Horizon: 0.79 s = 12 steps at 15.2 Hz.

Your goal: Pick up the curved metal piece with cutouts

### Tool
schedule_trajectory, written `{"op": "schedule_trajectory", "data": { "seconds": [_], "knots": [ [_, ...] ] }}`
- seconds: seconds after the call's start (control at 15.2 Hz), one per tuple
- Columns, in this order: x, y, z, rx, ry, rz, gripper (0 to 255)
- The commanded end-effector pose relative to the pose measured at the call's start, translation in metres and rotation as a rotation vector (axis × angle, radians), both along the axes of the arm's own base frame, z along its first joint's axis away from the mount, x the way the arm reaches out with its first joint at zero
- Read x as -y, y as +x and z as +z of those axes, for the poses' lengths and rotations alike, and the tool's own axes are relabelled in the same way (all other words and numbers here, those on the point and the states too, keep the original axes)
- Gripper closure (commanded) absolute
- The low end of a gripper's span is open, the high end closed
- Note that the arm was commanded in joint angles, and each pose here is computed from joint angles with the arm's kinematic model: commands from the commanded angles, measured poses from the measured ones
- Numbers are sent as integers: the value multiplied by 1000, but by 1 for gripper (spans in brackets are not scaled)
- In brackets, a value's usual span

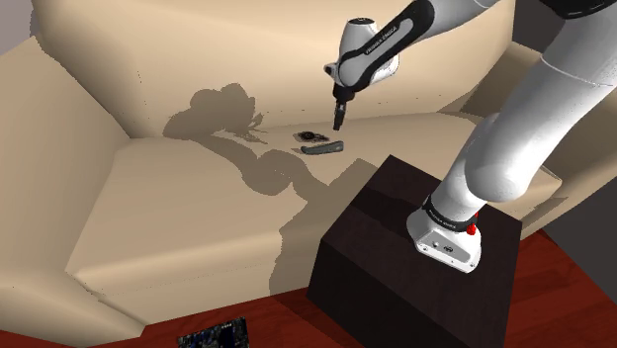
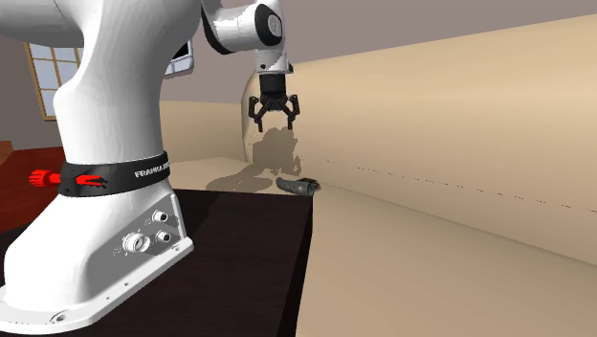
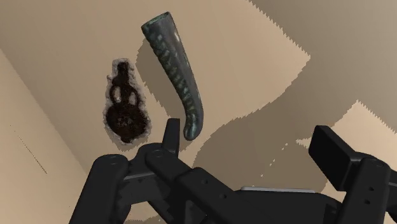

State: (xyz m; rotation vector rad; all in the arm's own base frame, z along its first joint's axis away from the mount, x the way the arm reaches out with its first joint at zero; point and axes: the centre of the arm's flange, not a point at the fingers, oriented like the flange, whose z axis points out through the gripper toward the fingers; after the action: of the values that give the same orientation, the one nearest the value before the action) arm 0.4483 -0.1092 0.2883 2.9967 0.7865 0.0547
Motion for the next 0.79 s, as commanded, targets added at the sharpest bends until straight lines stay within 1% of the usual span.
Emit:
{"op": "schedule_trajectory", "data": {
  "seconds": [0.0,0.73],
  "knots": [
    [7,10,-24,-4,-3,53,0],
    [20,72,-156,-36,-6,327,0]
  ]
}}
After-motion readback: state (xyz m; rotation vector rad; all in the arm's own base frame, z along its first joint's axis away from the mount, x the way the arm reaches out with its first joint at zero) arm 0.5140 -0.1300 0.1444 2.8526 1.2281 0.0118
